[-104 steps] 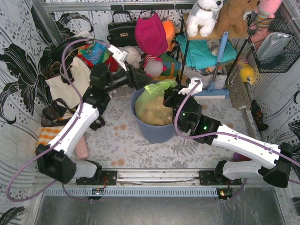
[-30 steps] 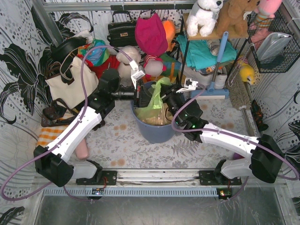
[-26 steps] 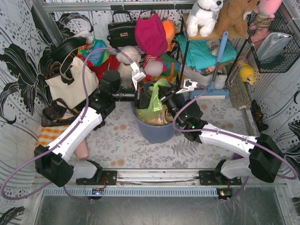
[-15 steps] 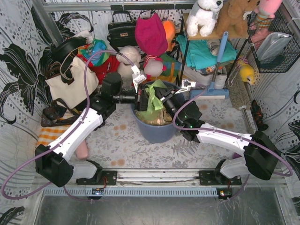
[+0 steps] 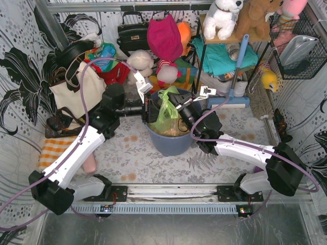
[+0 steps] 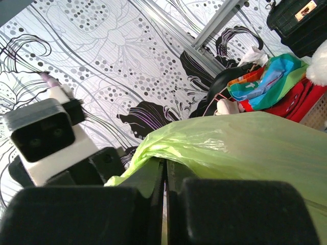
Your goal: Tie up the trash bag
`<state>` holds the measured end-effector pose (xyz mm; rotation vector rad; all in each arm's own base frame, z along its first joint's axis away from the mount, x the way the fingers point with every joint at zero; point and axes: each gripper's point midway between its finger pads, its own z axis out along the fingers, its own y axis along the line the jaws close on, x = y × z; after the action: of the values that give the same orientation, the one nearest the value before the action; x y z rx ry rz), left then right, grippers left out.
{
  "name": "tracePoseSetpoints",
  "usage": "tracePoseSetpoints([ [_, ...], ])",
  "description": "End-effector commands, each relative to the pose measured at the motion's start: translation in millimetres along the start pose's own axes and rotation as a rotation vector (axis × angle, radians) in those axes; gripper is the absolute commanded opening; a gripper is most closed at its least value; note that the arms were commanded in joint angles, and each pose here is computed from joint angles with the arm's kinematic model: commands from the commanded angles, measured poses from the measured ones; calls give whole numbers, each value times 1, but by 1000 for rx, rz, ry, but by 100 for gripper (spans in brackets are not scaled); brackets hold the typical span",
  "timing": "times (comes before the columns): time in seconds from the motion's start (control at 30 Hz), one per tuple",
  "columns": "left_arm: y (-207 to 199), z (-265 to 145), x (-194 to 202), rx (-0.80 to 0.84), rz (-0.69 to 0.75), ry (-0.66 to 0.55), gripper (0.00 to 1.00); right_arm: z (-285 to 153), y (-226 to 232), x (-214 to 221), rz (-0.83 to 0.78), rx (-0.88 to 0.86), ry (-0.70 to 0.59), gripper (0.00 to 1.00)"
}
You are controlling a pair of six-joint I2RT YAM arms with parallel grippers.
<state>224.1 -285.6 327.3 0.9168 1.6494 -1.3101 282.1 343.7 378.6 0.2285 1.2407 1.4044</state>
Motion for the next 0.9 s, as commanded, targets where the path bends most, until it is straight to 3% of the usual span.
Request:
tracePoseSetpoints([
  [0.0, 4, -15, -27, -144, 94, -103, 28, -3, 18, -15, 37, -65, -42, 0],
  [0.2, 3, -38, -53, -281, 144, -230, 27, -2, 19, -13, 42, -71, -37, 0],
  [0.33, 14, -62, -83, -430, 66, -461, 32, -1, 18, -12, 41, -72, -33, 0],
  [0.5, 13, -65, -98, -373, -183, -667, 44, 2, 18, -10, 43, -74, -31, 0],
  [0.63, 26, -58, -92, -363, -405, -702, 47, 3, 20, -10, 42, -79, -28, 0],
  [0.87, 9, -50, -95, -174, -512, -753, 48, 2, 19, -11, 38, -73, -31, 0],
])
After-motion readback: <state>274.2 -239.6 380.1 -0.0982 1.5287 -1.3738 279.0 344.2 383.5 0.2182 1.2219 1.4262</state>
